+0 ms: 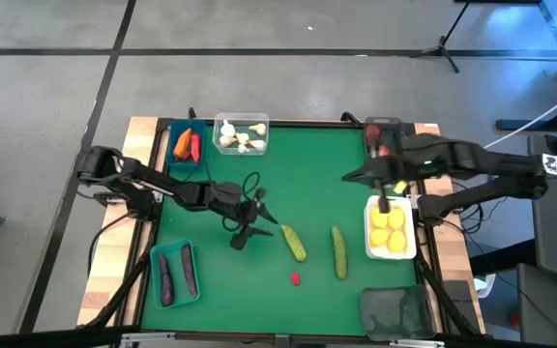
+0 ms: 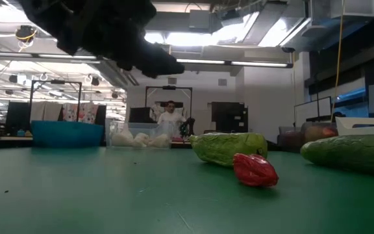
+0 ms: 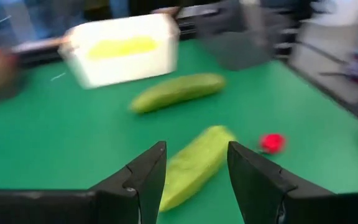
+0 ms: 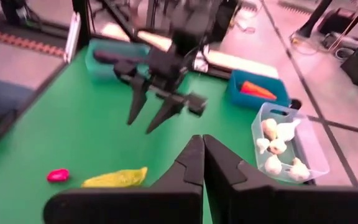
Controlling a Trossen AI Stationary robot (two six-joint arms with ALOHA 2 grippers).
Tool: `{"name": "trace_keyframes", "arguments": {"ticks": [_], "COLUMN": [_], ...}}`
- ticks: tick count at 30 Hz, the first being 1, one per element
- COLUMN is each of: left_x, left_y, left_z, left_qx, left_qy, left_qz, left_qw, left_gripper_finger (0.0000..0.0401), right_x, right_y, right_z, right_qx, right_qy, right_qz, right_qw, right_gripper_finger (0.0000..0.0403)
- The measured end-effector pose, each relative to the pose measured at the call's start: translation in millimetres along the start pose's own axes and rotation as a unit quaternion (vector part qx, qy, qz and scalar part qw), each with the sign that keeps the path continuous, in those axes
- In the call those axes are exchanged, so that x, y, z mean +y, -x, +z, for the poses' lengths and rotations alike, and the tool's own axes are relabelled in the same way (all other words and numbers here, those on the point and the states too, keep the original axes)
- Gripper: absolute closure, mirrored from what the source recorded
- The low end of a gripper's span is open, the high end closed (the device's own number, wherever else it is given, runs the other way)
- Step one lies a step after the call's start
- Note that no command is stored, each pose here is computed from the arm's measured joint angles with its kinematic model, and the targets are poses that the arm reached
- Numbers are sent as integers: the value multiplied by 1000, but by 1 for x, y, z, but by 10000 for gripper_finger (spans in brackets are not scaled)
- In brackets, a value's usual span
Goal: Sort produce into baskets
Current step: Put the red chili pepper into the blue bin
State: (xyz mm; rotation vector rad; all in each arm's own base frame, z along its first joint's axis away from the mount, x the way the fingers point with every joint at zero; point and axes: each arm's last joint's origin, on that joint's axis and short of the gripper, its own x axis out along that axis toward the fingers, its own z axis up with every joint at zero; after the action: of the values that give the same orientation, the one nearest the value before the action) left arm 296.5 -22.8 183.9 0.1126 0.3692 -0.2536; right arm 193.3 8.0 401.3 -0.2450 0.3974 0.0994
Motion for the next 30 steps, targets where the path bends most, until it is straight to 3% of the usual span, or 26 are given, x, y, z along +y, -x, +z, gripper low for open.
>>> {"name": "trace_keyframes", "arguments": {"ticks": [6,12,18,24,30], "left_x": [-2,-4,-29,-52,-51], "left_y": [-19,-45,-69,-97,-120], "left_z": [2,12,13,1,-5], "left_qx": [-58,-54,-52,-28,-20], "left_qy": [-80,-78,-110,-123,-127], "left_qz": [-85,-156,-198,-215,-203], "left_qw": [992,983,973,968,971], "left_gripper_finger": [235,235,235,235,235], "right_x": [1,3,5,8,9], "right_y": [41,55,61,52,45], "right_z": [1,-6,-8,-14,-18], "right_qx": [-51,-34,-41,-43,-43], "right_qy": [-40,-78,-110,-128,-154], "right_qz": [-6,2,27,56,59], "right_qw": [998,996,993,989,985], "right_gripper_finger": [402,402,402,402,402]}}
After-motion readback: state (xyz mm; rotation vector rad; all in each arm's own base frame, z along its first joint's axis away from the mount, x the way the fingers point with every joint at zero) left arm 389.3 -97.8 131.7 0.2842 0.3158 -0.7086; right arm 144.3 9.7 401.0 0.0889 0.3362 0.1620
